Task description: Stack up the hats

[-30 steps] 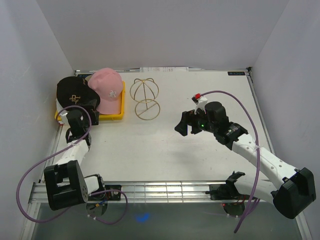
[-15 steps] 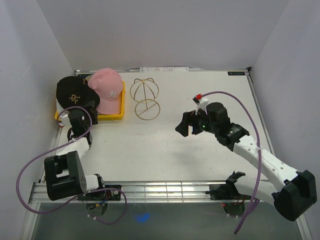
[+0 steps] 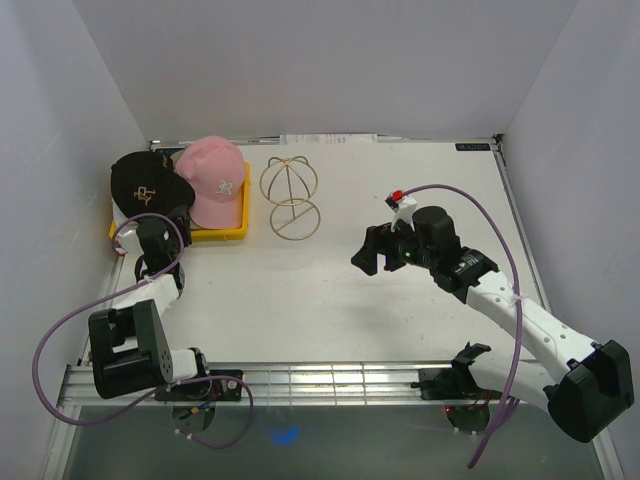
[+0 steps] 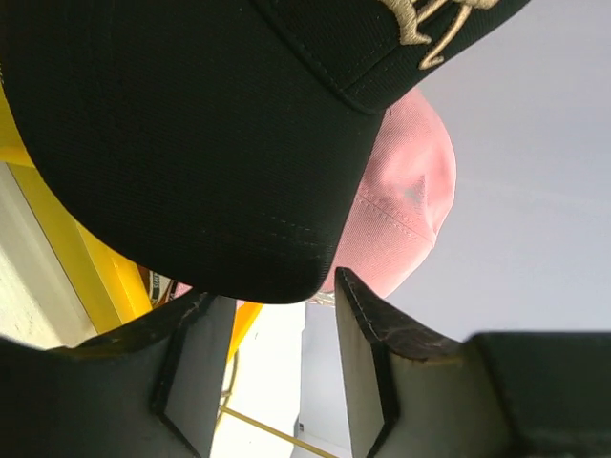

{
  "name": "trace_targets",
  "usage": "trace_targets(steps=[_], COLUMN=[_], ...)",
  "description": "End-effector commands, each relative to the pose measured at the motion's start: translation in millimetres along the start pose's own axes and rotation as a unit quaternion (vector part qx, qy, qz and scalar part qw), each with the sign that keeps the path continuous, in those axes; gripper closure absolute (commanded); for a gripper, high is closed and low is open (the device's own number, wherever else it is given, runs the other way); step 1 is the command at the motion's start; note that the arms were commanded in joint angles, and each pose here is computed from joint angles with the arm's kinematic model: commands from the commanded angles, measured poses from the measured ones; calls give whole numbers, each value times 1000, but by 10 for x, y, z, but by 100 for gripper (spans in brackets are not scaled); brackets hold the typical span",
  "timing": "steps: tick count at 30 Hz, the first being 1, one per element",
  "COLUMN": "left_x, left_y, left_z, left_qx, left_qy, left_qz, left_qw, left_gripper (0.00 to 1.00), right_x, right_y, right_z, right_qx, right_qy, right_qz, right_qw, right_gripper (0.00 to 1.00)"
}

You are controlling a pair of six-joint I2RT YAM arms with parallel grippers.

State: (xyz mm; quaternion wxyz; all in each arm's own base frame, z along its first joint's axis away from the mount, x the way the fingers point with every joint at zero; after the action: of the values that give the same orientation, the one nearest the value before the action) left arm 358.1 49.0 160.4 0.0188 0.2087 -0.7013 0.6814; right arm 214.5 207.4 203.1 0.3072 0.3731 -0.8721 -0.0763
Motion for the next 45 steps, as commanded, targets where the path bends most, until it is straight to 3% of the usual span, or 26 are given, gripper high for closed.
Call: trace_targets(steps=[1, 23, 45], left_x=[42, 297, 866], left_y=[-250, -586, -1775], left_z=[-100, -175, -230], left_qx=[-10, -73, -136], left_qy=[-25, -36, -42], left_qz=[42, 46, 153], left_qw=[999, 996, 978], left_gripper=[46, 100, 100], right_x=[30, 20, 3], right_y=[28, 5, 60], right_z=[-56, 10, -44], right_qx=[13, 8, -2], right_qy=[-16, -12, -21], right_qz=[-10, -8, -23], right_qw=[1000, 1000, 1000], right_gripper=[11, 11, 11])
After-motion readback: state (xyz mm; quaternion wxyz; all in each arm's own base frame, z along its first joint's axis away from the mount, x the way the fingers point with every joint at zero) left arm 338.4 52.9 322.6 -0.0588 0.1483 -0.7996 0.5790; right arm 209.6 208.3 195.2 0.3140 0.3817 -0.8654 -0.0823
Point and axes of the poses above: each gripper's point midway between its finger pads, its own x axis back along the fingers, its own y axis along the line the jaws close on, z = x × y, the point moved 4 cm from there along x, back along the fingers, and after that the axes turned 2 degrees about x, right-handed, at the moved point
